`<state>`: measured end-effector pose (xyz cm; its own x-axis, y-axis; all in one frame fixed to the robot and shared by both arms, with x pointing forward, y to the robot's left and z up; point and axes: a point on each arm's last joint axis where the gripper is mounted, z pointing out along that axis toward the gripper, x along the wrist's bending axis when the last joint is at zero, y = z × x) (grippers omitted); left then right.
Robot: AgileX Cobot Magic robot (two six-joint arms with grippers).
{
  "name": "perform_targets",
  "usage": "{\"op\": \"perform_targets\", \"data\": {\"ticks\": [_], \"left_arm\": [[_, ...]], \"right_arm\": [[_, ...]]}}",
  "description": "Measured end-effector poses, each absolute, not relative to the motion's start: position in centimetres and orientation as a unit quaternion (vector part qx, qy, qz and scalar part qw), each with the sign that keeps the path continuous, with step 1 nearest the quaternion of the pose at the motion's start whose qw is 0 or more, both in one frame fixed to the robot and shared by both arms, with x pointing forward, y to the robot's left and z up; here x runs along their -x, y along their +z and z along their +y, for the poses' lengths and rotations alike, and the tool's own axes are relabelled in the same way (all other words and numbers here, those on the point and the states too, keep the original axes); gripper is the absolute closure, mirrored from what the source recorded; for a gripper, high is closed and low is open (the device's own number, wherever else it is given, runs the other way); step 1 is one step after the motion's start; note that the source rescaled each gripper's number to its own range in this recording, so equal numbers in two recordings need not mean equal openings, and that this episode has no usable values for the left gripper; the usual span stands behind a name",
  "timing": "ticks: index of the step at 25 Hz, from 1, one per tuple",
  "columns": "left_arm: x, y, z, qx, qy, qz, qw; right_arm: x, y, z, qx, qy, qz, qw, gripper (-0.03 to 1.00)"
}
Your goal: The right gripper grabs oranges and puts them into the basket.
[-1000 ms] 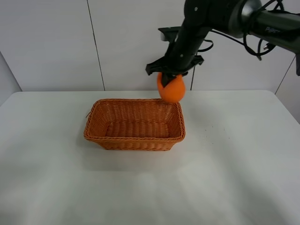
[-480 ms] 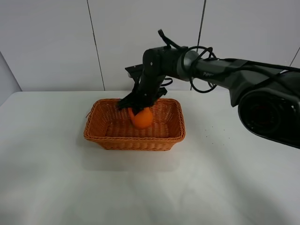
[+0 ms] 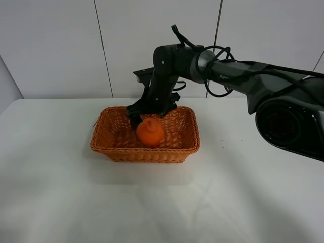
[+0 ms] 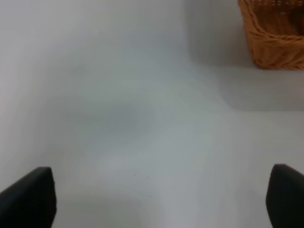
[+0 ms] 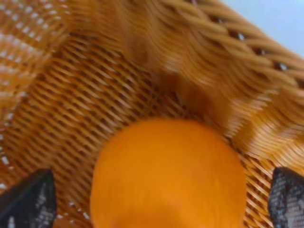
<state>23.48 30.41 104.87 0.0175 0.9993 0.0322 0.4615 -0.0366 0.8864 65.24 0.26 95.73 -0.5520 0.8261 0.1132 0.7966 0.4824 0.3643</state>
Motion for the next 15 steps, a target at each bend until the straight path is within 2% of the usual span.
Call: {"op": "perform_targets", "data": {"ticks": [5, 9, 15], "left_arm": [[-23.5, 104.9, 30.4, -0.616, 0.373, 0.593, 0.36], [-23.5, 104.9, 30.4, -0.616, 0.373, 0.593, 0.36], [-23.5, 104.9, 30.4, -0.616, 0.373, 0.593, 0.36]], "right_arm": [[-65.4, 100.3, 0.4, -0.46, 0.196, 0.865, 0.041, -0.03], [-65.6, 104.2, 0.4, -0.452, 0.234, 0.858, 0.07, -0.03], [-66.9, 105.7, -1.9, -0.47, 0.243, 0.844, 0.088, -0.03]]}}
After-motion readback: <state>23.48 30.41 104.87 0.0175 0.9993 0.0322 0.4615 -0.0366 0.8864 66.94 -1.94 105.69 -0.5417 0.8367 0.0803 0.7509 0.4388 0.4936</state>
